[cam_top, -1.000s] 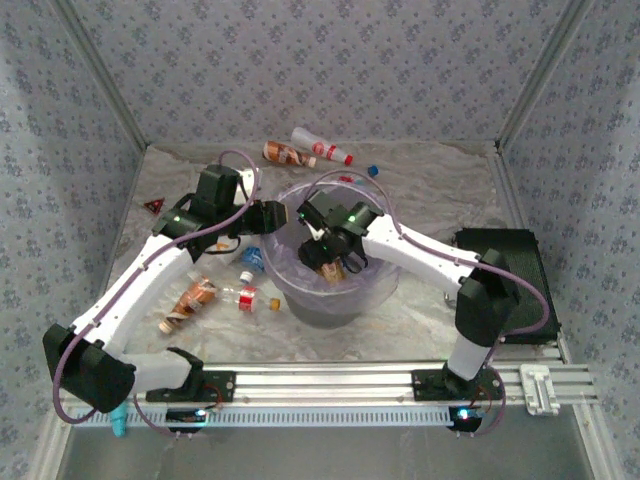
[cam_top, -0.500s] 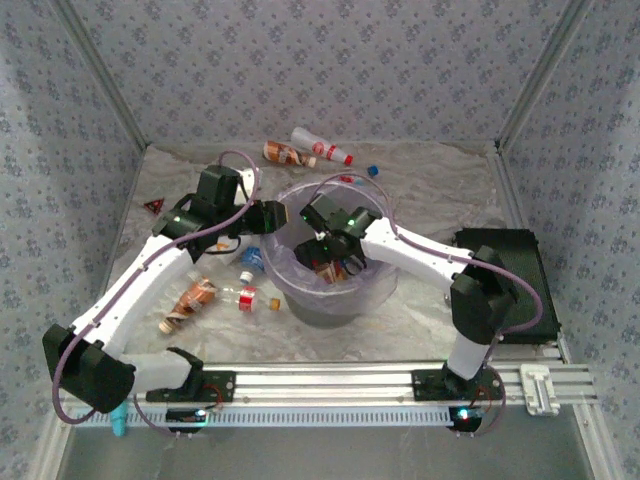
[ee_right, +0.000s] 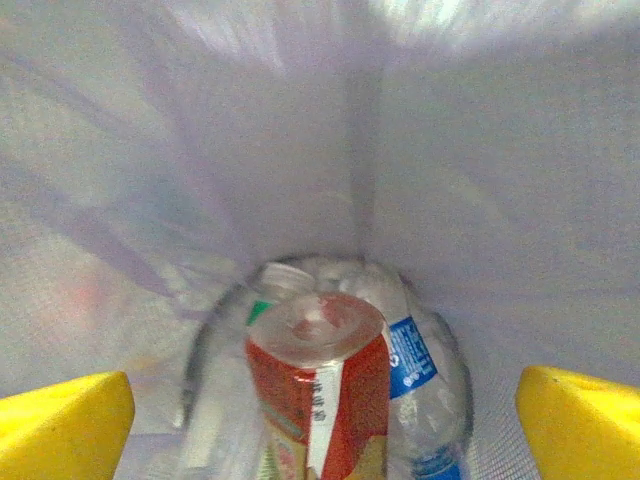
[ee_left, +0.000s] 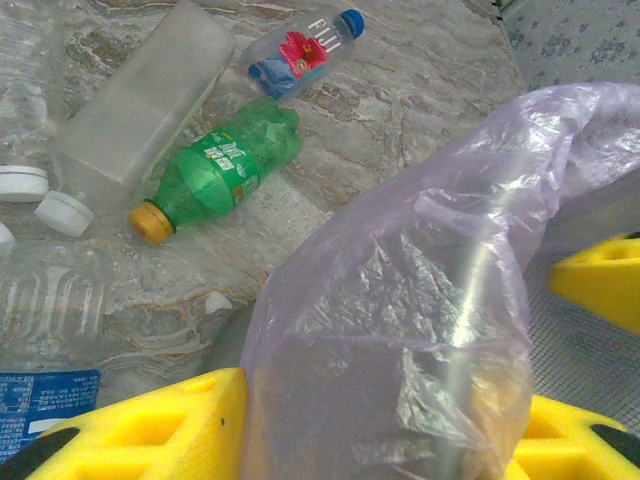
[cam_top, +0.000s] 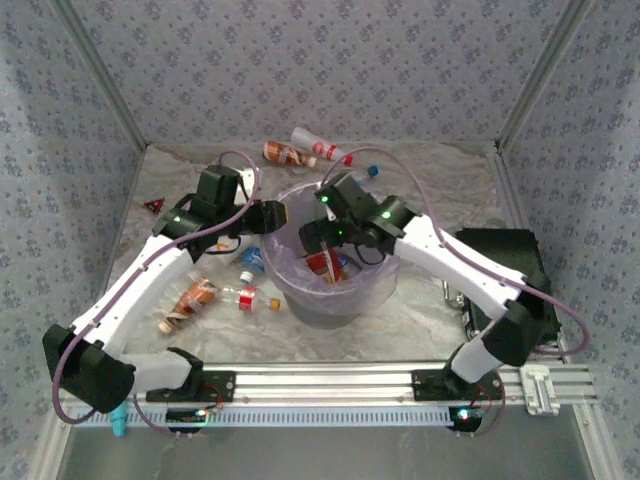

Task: Put the plastic bottles in the bin

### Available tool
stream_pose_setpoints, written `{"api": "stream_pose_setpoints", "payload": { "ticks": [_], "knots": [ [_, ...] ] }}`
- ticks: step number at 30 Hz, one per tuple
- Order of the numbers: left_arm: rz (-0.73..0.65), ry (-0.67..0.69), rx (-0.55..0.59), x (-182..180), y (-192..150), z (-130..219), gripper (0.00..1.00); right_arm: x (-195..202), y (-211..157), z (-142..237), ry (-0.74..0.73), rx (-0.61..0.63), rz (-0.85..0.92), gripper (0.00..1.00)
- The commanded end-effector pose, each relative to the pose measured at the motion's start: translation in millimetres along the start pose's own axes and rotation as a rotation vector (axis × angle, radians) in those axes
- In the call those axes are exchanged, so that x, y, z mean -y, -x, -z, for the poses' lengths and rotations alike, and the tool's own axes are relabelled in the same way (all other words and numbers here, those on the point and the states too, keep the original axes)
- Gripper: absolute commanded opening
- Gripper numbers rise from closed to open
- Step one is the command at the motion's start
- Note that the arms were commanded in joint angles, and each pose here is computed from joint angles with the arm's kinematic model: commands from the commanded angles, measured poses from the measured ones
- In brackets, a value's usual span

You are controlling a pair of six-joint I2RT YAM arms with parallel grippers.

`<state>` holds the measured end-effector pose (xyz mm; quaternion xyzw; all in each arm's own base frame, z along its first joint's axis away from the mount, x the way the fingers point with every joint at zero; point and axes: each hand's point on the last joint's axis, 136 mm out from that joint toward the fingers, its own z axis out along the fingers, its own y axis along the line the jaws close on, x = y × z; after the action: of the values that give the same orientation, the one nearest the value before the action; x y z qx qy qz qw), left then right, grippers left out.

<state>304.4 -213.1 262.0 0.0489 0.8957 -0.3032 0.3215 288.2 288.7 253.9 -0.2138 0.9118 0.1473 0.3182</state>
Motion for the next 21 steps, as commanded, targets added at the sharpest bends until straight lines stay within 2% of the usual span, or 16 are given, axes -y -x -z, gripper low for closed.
{"api": "stream_pose_setpoints", "payload": {
  "ticks": [1, 5, 8, 15, 21],
  "knots": [
    [0.002, -0.015, -0.017, -0.1, -5.6, -9.4, 0.48, 0.2, 31.0, 53.7, 0.115, 0.131, -0.062, 1.0],
    [-0.02, -0.016, -0.03, 7.7, -8.0, -16.8, 0.48, 27.7, 52.0, 99.8, 0.133, 0.262, -0.142, 1.0],
    [-0.039, -0.036, -0.043, 20.4, -9.8, -23.4, 0.48, 65.9, 48.9, 113.6, 0.077, 0.284, -0.254, 1.0],
    [-0.085, -0.073, -0.06, 50.4, -11.3, -42.1, 0.48, 143.2, 7.0, 116.5, -0.036, 0.149, -0.515, 0.99],
    [-0.133, -0.095, -0.071, 75.3, -9.6, -65.0, 0.48, 155.2, -19.9, 118.3, 0.015, 0.07, -0.587, 0.99]
  ]
}}
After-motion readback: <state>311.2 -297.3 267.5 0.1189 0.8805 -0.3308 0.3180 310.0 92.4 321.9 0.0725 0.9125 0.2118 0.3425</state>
